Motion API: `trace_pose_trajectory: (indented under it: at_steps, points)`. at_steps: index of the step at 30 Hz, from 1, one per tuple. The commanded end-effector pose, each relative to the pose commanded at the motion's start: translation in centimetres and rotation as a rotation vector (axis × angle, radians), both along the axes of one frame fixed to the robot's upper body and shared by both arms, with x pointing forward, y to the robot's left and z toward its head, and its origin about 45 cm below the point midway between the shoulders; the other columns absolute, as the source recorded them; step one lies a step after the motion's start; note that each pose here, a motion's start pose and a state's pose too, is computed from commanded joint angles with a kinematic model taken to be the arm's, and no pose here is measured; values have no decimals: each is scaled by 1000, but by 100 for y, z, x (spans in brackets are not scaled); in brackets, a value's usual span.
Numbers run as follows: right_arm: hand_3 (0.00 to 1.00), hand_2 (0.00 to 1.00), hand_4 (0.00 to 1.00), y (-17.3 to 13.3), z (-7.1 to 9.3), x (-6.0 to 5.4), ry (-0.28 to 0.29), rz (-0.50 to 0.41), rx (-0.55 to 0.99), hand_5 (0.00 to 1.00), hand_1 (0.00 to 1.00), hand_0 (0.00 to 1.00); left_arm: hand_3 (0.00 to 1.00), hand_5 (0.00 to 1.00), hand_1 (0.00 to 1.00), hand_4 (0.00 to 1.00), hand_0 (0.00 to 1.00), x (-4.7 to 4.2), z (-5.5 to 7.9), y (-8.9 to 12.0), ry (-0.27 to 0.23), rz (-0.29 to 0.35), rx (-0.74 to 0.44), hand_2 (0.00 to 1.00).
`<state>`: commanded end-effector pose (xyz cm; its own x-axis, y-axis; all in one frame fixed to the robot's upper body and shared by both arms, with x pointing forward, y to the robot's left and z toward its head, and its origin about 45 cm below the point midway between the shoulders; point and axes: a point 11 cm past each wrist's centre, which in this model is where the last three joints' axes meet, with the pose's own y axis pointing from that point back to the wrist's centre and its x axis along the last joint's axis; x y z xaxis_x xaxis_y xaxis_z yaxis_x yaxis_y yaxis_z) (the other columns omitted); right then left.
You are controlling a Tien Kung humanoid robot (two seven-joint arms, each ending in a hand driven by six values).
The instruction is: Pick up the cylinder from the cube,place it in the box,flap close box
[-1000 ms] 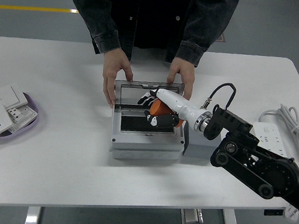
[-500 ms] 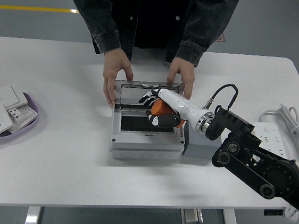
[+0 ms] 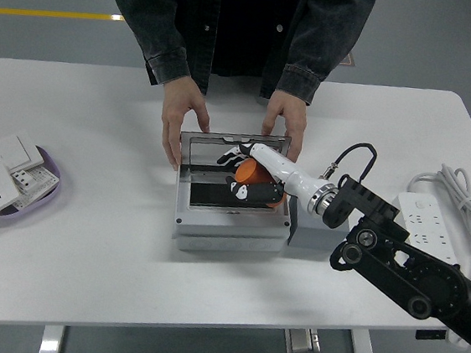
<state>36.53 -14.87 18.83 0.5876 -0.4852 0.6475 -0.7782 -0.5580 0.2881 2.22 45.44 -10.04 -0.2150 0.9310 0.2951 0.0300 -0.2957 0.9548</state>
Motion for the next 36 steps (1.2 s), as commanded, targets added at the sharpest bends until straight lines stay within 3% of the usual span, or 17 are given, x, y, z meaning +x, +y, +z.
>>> trace_pose_trajectory:
  at_steps: [9,14,24,29,36]
  points:
    - [729,715,543,-8,41,5,-11,-5,11,138,685,705,661,387,658,709,630,15,11,25,-2,-3,4,585]
    - [729,715,543,-104,149,-25,7,-17,123,138,685,705,661,387,658,709,630,0,9,23,-2,2,3,585]
    - [729,714,566,-369,735,-67,-23,-55,361,158,686,707,662,388,658,707,630,-66,-11,-14,5,12,-4,587]
    - [722,710,579,-351,816,49,-73,-76,309,174,680,699,660,388,658,707,630,-28,-5,-5,-2,8,-2,585]
    - [717,708,581,-289,686,249,-76,-108,231,184,671,687,660,389,657,707,630,-22,-10,-19,1,5,-4,586]
